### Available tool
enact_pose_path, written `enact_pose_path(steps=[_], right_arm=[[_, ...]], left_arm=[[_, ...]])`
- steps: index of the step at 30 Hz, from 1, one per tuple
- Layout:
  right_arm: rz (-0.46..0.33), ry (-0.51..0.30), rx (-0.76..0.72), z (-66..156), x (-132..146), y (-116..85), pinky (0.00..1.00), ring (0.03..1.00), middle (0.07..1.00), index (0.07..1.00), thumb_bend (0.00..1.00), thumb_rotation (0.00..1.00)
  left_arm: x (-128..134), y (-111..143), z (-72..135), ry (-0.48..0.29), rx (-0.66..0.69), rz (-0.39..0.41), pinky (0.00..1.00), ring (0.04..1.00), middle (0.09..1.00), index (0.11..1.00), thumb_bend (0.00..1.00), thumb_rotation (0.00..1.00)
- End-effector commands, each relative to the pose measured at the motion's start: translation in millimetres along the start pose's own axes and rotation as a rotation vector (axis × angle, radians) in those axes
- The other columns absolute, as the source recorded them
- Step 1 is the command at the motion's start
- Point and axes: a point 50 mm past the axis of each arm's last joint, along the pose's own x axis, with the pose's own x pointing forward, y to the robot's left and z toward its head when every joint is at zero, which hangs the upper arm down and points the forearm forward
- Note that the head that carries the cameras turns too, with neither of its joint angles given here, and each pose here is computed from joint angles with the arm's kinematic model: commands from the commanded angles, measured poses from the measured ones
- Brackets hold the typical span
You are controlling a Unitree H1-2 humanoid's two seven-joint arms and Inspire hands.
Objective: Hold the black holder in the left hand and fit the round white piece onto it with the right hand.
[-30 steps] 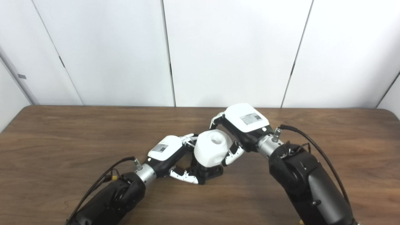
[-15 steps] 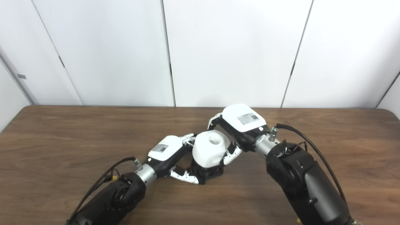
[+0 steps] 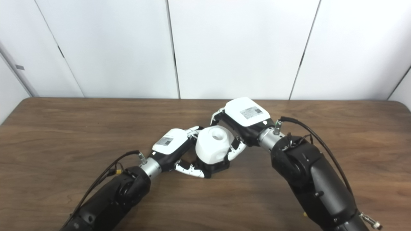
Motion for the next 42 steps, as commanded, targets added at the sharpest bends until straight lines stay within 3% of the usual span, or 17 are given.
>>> enact_pose_path(steps=[1,11,27,42], right_arm=[[-0.020,-0.038,-0.042,2.1,6.0,-13.0,0.71,0.787,0.721,0.481,0.52,0.14],[0.014,-0.047,-0.038,5.5,9.2,-7.7,0.76,0.797,0.739,0.482,0.52,0.14],[0.045,-0.075,-0.061,11.4,17.1,-3.9,0.74,0.787,0.732,0.482,0.52,0.14],[0.107,-0.095,-0.106,10.8,17.1,1.0,0.79,0.802,0.717,0.483,0.52,0.14]], left_arm=[[-6.2,-28.6,6.3,0.009,0.032,-0.140,0.88,0.951,0.890,0.485,0.52,0.07],[-5.6,-28.2,8.8,0.010,0.019,-0.140,0.88,0.955,0.892,0.485,0.52,0.07],[-6.7,-26.9,12.5,0.012,0.014,-0.141,0.89,0.949,0.883,0.485,0.52,0.07],[-7.6,-26.3,14.0,0.016,0.017,-0.153,0.88,0.949,0.887,0.485,0.52,0.07]])
